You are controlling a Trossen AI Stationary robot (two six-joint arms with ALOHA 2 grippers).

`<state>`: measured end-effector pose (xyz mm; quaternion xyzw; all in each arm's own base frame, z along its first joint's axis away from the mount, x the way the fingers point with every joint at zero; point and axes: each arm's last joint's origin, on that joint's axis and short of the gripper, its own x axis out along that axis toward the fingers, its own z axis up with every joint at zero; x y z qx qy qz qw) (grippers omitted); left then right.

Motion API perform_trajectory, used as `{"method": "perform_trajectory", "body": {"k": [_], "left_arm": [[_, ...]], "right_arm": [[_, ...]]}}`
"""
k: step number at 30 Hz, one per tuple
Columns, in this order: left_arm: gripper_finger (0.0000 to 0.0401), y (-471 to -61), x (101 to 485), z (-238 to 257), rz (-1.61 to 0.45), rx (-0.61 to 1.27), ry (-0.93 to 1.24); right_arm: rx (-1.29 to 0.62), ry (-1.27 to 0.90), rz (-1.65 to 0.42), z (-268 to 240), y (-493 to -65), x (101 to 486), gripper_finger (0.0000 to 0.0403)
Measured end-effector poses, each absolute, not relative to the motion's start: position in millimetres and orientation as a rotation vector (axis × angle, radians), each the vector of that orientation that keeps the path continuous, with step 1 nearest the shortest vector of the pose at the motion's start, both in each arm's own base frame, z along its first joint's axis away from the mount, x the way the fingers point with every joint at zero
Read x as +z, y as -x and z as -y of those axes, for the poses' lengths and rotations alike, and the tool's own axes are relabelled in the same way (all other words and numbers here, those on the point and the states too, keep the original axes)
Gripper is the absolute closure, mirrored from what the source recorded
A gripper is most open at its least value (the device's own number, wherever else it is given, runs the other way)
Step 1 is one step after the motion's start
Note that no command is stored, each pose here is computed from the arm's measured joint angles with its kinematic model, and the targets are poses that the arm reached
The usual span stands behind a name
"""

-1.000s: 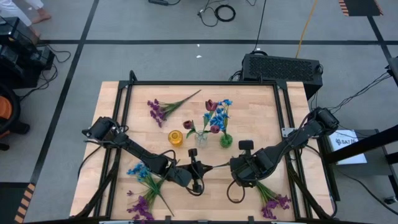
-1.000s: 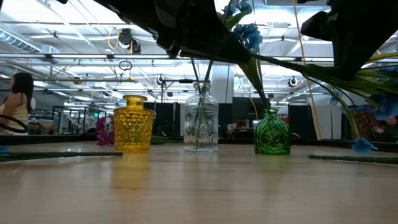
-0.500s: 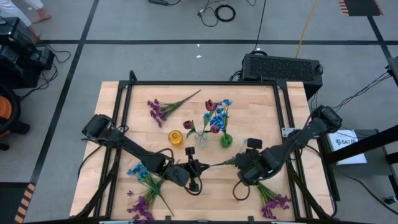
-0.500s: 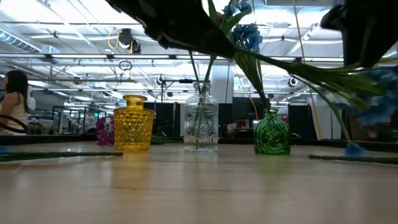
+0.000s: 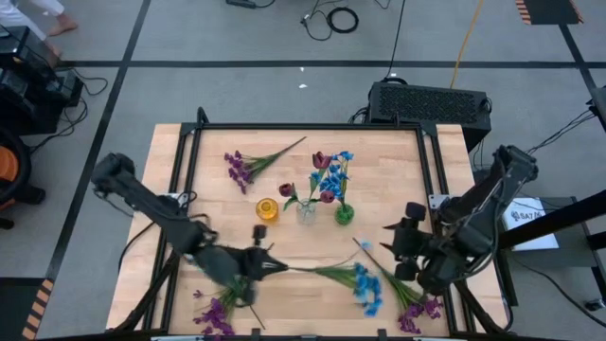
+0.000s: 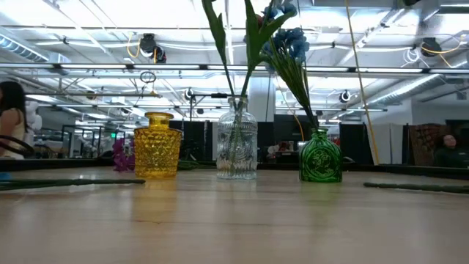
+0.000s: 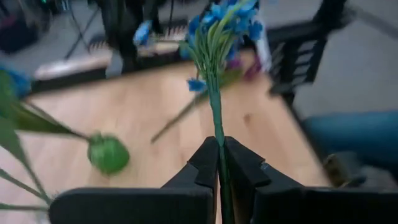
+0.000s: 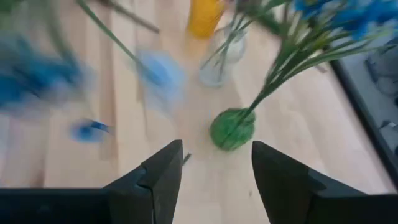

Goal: Sort flowers into vase by color
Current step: Put the right blue flowers into the green vase

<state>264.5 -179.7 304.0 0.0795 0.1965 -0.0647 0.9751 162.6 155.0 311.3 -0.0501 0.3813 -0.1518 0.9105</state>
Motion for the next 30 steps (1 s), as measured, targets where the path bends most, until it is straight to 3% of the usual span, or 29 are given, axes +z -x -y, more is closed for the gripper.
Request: {"method": "perform_trajectory", "body": {"k": [7,13,23,30], "left_arm": [[0.0381,-215,365,164,-0.165,-0.046,-0.156],[0.0381,-211,393,154,0.054,0.016,-0.172],[0.0381,-255,380,153,0.21,0.001,-0.203],[0.0381,-285,365,163,0.348,0.021,-0.247]], "right_arm": [[-0.376,0.074,-0.598,-140,-149,277,0.0218],[-0.323,-0.019,-0.322,-144,-172,266,0.0218],[0.016,-0.038,0.323,-133,-218,334,0.0216],[0.13,0.017,0.422,-115,-229,339,0.0193]]}}
